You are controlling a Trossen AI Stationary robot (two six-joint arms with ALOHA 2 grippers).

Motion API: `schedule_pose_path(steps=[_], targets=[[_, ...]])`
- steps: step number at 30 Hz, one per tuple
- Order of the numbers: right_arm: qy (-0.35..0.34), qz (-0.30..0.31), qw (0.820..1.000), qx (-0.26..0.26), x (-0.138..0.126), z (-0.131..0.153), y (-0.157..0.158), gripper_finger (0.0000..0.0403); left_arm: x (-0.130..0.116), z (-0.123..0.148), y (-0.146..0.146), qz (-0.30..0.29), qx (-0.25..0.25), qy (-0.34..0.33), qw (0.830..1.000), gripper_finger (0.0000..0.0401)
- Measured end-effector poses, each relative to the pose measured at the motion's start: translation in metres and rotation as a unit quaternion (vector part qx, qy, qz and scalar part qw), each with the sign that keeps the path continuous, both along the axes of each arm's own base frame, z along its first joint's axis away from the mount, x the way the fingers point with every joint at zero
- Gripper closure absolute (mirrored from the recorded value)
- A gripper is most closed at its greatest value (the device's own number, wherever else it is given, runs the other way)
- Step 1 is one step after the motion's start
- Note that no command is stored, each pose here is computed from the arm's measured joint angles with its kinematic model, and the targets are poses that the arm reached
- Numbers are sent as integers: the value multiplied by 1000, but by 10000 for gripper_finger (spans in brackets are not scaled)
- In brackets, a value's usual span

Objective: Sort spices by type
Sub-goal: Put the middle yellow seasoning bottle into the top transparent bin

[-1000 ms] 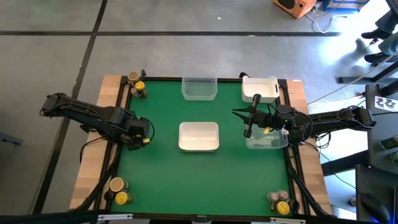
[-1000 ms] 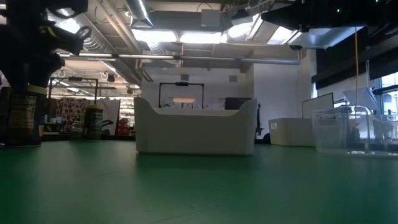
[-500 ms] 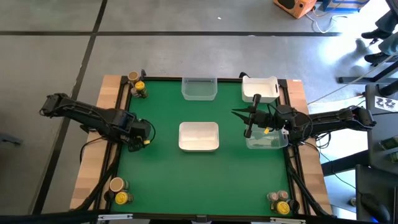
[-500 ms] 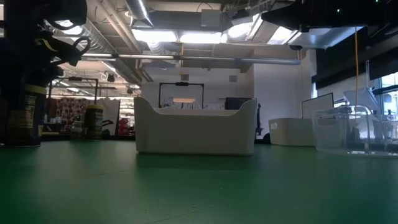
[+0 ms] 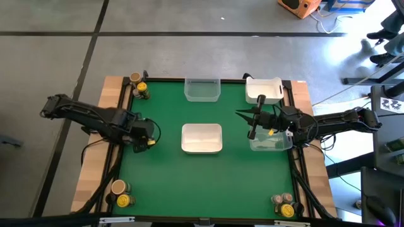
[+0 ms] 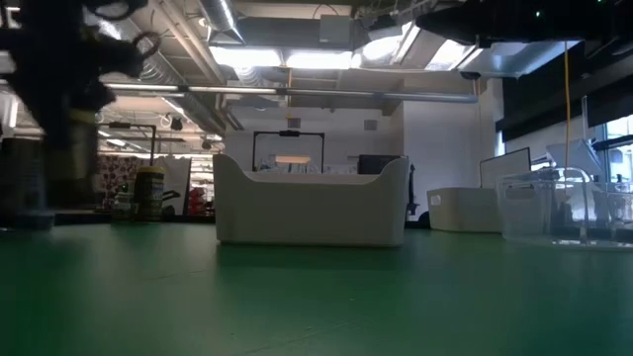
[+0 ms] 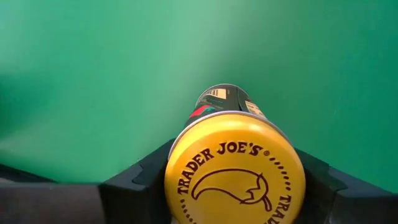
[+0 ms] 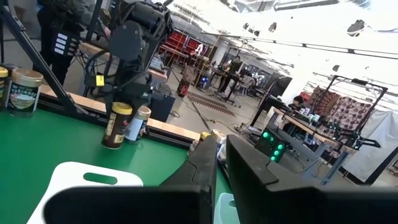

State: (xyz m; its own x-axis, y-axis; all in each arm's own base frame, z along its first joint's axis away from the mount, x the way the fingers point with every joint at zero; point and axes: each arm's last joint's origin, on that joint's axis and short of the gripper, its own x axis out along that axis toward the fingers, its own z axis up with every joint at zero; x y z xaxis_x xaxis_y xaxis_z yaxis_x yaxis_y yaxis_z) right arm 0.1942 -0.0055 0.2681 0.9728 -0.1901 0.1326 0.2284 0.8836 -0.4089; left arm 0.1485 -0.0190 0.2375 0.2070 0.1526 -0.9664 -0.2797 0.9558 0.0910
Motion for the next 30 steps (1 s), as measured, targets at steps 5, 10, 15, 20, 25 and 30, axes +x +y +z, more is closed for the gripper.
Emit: schedule_pose_path(steps=[5, 10, 15, 20, 25, 30], targets=[[-21, 0, 1000, 0, -1, 4, 0, 364, 9, 30, 5, 14, 20, -57, 998, 193], [-43, -1, 999, -1, -2, 8, 0, 364, 17, 58, 15, 9, 61, -110, 992, 185], [-50, -11, 999, -1, -2, 10, -1, 364, 37, 80, 30, 3, 98, -143, 985, 183], [-63, -27, 998, -9, -3, 12, -2, 364, 64, 90, 48, -6, 135, -140, 981, 182], [-72, -57, 996, -5, -3, 20, -3, 364, 93, 95, 72, 5, 156, -136, 978, 181], [-76, -85, 993, -11, -3, 26, -10, 364, 119, 99, 99, 5, 174, -116, 978, 181]])
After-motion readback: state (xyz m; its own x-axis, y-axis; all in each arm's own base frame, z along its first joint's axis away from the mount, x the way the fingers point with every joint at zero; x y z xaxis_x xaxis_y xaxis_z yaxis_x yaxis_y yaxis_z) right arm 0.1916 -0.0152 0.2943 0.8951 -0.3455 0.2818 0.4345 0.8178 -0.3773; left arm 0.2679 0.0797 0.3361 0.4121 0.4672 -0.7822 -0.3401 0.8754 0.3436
